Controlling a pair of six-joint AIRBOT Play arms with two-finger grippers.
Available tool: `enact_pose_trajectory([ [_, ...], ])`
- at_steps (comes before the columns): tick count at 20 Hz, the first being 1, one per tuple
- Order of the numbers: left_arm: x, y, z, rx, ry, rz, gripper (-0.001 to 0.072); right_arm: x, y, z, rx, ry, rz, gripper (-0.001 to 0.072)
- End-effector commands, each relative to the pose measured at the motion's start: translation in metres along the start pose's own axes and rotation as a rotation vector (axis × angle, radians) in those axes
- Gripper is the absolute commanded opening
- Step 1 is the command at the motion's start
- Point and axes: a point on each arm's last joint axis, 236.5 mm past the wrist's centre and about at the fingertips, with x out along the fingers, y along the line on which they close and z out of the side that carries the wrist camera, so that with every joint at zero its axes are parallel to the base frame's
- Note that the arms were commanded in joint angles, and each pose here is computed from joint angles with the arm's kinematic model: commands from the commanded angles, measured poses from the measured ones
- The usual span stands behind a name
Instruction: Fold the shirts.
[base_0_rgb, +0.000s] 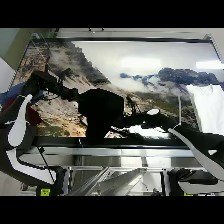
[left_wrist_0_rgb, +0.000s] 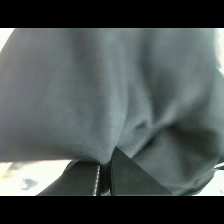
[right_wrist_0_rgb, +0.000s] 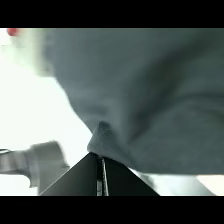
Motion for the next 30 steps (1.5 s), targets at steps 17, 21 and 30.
enact_pose_trajectory([
  [17, -0.216, -0.21, -0.052, 0.268, -0.749, 0.149, 0.0019, -0.323, 0.247, 0.036, -0.784, -0.733, -0.32, 0.0018],
  [21, -0.105, -0.128, -0.035, 0.101, -0.506, 0.117, 0.0019, -0.251, 0.152, 0.093, -0.619, -0.472, -0.252, 0.0019],
  [30, 0.061, 0.015, -0.027, -0.154, 0.018, 0.047, 0.0022, -0.105, -0.087, 0.156, -0.246, -0.239, -0.319, 0.0103],
])
